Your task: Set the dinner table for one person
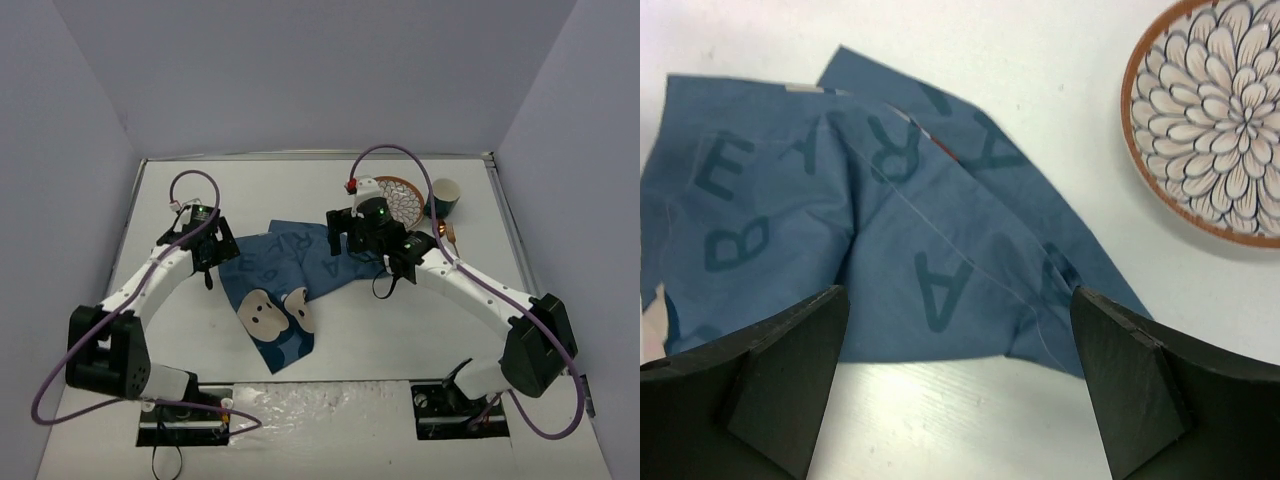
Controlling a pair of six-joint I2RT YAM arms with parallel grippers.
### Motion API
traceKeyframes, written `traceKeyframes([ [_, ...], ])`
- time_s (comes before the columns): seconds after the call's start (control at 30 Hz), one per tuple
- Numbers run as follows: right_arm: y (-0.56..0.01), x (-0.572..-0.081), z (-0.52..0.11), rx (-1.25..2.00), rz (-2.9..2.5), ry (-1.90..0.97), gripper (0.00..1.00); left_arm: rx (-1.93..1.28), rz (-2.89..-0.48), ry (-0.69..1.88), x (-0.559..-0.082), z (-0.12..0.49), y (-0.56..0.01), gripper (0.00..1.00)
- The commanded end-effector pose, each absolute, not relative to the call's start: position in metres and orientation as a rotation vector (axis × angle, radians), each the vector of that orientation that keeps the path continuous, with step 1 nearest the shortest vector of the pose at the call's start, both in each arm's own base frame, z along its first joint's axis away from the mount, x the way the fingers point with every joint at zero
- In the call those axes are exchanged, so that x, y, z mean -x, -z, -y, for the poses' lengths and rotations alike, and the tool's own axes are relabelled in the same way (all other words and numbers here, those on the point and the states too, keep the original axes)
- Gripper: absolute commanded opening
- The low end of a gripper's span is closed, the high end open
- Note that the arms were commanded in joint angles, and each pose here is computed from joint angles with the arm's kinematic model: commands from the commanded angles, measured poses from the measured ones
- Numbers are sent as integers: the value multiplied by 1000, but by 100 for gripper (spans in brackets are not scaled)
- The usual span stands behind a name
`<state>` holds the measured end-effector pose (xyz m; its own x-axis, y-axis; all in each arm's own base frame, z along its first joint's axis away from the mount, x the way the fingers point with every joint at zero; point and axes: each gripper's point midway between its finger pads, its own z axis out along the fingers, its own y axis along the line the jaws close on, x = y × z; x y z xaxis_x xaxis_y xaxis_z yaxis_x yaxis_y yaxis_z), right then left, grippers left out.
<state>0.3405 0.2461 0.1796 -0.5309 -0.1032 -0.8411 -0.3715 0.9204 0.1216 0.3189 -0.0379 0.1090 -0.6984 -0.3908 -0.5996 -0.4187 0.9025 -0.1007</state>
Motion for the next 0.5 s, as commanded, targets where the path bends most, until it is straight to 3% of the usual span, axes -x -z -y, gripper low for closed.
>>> traceKeyframes([
  [0.0, -193, -330, -243, 371, -2062, -426, 89, 639, -2329, 47, -381, 38, -123, 97],
  [0.33, -190, -323, -216, 340, -2043, -416, 89, 565, -2510, -16, -411, 34, -62, 97],
  [0.47, -190, -321, -212, 325, -2038, -419, 89, 550, -2547, -13, -416, 37, -48, 92],
])
